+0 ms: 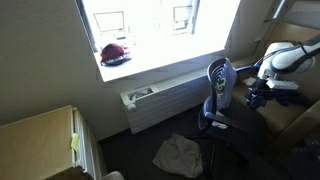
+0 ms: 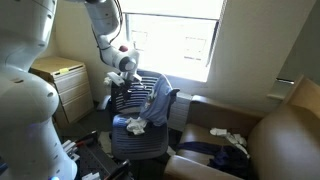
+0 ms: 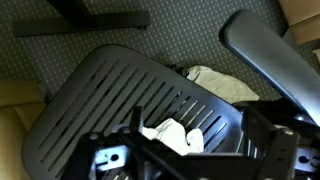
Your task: Put the clothes on the brown chair onto the black chair and vice-versa
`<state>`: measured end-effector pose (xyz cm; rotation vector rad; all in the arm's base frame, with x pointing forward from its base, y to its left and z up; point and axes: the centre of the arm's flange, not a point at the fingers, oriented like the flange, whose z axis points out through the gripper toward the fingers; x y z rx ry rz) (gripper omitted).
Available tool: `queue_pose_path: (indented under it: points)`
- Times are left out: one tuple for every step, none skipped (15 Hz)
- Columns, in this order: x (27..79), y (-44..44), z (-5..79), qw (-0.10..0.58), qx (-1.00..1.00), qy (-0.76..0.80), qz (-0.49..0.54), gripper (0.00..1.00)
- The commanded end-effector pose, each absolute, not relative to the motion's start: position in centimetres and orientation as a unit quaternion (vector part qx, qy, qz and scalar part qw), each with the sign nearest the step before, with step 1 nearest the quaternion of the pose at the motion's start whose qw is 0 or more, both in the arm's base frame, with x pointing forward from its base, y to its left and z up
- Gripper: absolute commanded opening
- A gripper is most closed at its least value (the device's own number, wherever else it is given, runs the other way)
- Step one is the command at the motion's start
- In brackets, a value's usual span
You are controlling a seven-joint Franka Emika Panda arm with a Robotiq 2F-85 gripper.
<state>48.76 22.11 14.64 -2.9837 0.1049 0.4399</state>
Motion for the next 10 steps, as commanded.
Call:
queue_pose_path:
  points:
    - [48.1,21.4,9.8,0.051,-0.994,0.039,0.087,1.0]
    - [48.2,21.3,8.8,0.055,-0.995,0.042,0.07,1.0]
    - [48.2,21.2,7.9,0.062,-0.996,0.046,0.052,1.0]
    - [48.5,21.2,7.0,0.07,-0.996,0.053,0.033,1.0]
    - [48.7,21.1,6.2,0.075,-0.995,0.06,0.012,1.0]
    - [48.9,21.1,5.4,0.08,-0.995,0.066,-0.005,1.0]
    - [49.2,21.0,4.6,0.078,-0.994,0.072,-0.014,1.0]
    - [49.1,21.1,4.4,0.084,-0.993,0.082,-0.001,1.0]
    - [48.6,20.9,5.4,0.073,-0.995,0.066,-0.001,1.0]
    - [48.5,20.9,4.8,0.073,-0.995,0.07,0.002,1.0]
